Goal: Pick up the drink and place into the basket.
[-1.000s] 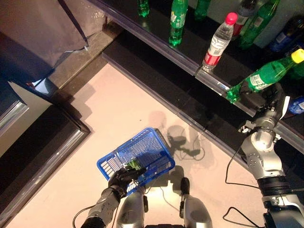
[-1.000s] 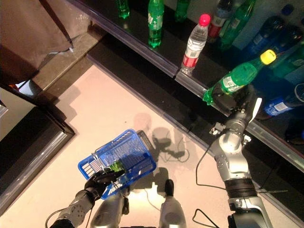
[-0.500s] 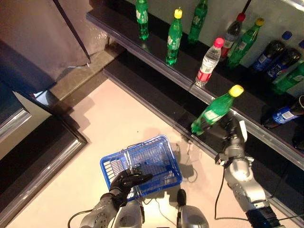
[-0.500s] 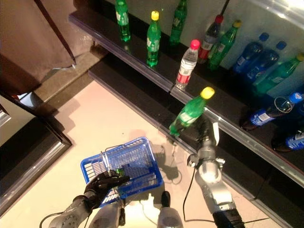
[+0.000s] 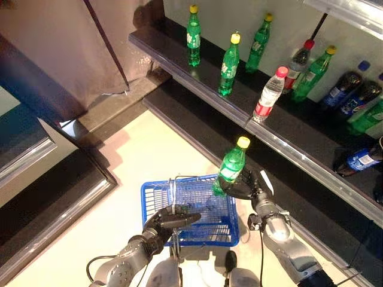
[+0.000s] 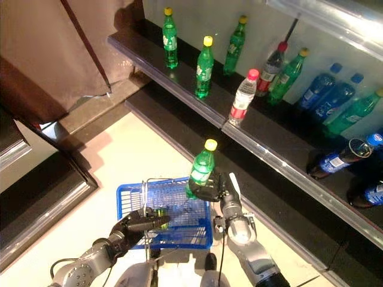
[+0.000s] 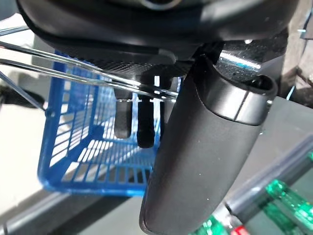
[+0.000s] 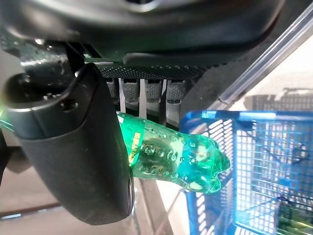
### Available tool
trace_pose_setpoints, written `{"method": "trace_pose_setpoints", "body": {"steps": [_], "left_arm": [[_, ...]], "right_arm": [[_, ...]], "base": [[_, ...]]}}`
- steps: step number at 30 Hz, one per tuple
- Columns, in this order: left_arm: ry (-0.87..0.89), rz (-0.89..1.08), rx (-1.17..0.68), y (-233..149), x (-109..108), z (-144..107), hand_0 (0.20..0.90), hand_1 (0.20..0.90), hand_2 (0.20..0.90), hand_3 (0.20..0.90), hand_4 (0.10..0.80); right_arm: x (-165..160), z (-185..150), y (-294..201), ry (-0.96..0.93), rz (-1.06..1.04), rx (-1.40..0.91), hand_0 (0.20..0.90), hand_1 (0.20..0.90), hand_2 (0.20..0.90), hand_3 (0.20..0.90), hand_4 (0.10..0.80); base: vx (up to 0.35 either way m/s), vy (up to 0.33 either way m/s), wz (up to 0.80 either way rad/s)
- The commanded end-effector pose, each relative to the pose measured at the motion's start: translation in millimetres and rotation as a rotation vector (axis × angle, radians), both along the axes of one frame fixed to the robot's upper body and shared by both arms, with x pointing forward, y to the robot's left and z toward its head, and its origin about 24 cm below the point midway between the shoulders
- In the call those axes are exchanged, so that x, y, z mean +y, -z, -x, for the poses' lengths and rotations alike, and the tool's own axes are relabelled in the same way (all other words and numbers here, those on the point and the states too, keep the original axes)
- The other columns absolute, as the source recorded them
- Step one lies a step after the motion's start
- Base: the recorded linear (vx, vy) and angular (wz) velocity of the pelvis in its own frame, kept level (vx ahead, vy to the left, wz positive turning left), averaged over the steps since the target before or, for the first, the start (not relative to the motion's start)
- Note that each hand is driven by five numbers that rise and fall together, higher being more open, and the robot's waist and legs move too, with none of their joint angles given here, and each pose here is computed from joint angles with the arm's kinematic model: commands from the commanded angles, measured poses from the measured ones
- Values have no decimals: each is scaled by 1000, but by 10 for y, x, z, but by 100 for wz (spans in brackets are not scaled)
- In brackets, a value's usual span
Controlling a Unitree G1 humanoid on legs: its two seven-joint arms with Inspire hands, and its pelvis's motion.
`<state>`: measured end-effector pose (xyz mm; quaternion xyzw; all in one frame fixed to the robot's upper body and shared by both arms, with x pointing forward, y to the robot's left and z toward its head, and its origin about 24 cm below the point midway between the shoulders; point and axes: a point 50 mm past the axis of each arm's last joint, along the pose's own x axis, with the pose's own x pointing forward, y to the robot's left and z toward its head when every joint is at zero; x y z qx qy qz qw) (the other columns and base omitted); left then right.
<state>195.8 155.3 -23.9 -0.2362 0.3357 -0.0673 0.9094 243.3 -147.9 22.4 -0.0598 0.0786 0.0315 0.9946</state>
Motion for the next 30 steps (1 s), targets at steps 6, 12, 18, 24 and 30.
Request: {"method": "trace_pose_setpoints", "body": {"steps": [6,12,18,24,30], "left_arm": [[284,420,-431,-848,-582,-160,300,300,300,200,100],[391,549,-466,-958,-746,-120,300,300,300,200,100],[490,656,-451,-970,-912,-59,300,300,300,200,100],[551,739,-427,-983,-1053,-27,300,300,300,200,100],[583,747,-446,-1004,-1085,-33,300,300,300,200,100]], "right_arm": [[201,-30,31,-57,90,-85,300,300,300,200,100],[222,8,237,-66,155,-21,300,300,300,200,100],[264,61,439,-115,250,39,300,300,300,200,100],[248,66,613,-169,418,85,300,300,300,200,100],[102,108,844,-299,710,216,300,300,300,200,100]], "base": [[8,11,2],[2,10,1],[0,0,0],[0,0,0],[2,-2,1]]}}
